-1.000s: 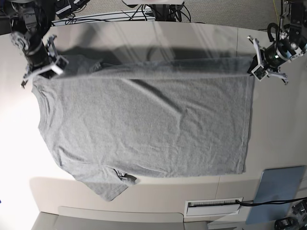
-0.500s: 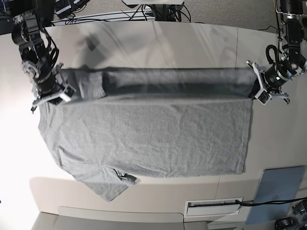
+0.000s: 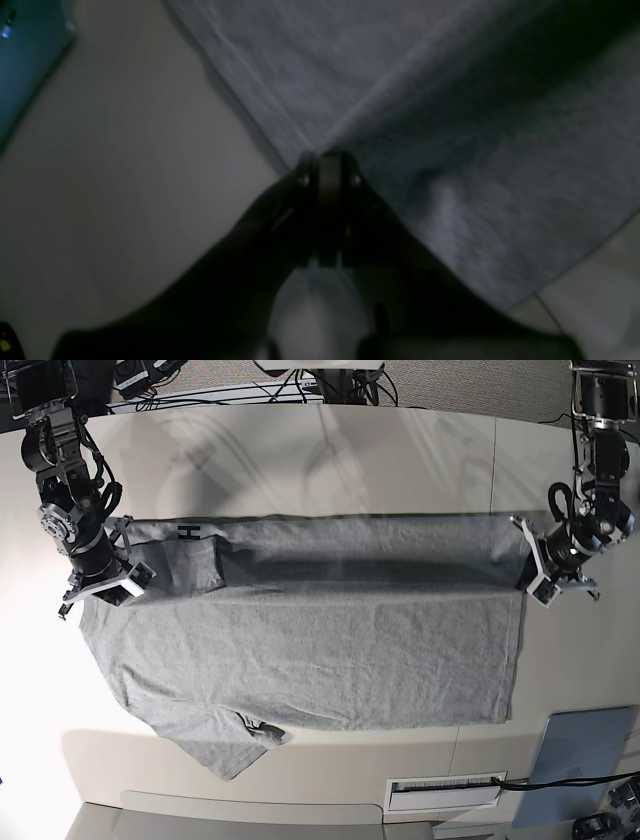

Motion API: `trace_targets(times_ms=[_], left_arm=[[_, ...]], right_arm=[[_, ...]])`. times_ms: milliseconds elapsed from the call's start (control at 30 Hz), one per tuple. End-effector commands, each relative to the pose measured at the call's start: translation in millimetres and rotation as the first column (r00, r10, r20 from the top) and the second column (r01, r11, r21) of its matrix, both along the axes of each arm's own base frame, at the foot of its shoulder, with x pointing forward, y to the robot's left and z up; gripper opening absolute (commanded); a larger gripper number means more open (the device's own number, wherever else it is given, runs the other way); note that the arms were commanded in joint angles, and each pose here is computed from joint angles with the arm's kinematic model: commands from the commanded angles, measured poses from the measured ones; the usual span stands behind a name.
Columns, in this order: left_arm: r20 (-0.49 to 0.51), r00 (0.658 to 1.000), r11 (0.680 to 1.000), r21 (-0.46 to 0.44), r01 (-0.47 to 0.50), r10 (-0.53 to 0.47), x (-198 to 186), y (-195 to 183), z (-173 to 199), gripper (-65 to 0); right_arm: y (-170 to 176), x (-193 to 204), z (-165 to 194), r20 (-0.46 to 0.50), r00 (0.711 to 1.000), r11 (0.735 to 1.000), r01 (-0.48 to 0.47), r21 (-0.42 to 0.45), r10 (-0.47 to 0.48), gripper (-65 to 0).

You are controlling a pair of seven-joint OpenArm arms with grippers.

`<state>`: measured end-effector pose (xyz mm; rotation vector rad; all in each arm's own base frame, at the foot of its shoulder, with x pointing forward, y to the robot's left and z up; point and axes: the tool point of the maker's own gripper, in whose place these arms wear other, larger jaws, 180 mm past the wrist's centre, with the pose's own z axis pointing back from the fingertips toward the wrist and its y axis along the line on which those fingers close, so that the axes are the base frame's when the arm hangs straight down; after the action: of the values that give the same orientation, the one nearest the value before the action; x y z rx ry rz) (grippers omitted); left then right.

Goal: Fold the T-shirt properly
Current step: 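Lift the hem with both grippers and fold it toward the collar, then release the hem, then regrasp the folded edge with both grippers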

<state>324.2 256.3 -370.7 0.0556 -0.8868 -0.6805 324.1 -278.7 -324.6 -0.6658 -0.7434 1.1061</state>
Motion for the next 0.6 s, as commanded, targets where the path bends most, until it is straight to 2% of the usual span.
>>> trace_targets(times_ms=[0,267,300,367,400,433,500,567], left_arm=[[0.052,0.999,1.000,0.017,-0.007,0.006,12,9,18,-65.0],[0.038,0.999,1.000,0.006,-0.009,0.009,11,8,17,-65.0],[0.036,0.999,1.000,0.004,-0.010,0.010,11,8,17,-65.0],[0.037,0.999,1.000,0.002,-0.011,0.011,11,8,18,-53.5],[0.036,0.999,1.000,0.002,-0.011,0.011,11,8,17,-47.2],[0.034,0.999,1.000,0.003,-0.012,0.012,11,8,17,-41.2],[0.019,0.999,1.000,0.014,-0.027,0.027,10,11,15,-32.9],[0.002,0.998,0.998,-0.012,-0.063,0.063,9,13,14,-31.5]], right_arm=[[-8,9,18,0.054,0.999,0.999,0.007,-0.033,-0.005,-65.0],[-7,20,29,0.089,0.996,1.000,0.003,-0.024,-0.001,-65.0],[-6,23,33,0.099,0.995,1.000,0.004,-0.012,-0.003,-60.6],[-4,29,39,0.115,0.993,1.000,0.008,0.025,-0.011,-44.7],[-2,31,42,0.124,0.992,0.999,0.011,0.046,-0.016,-39.4],[-2,32,43,0.130,0.991,0.998,0.019,0.061,-0.027,-37.0],[-4,31,43,0.133,0.989,0.995,0.047,0.093,-0.059,-36.9],[-10,29,40,0.118,0.983,0.981,0.122,0.152,-0.141,-37.0]])
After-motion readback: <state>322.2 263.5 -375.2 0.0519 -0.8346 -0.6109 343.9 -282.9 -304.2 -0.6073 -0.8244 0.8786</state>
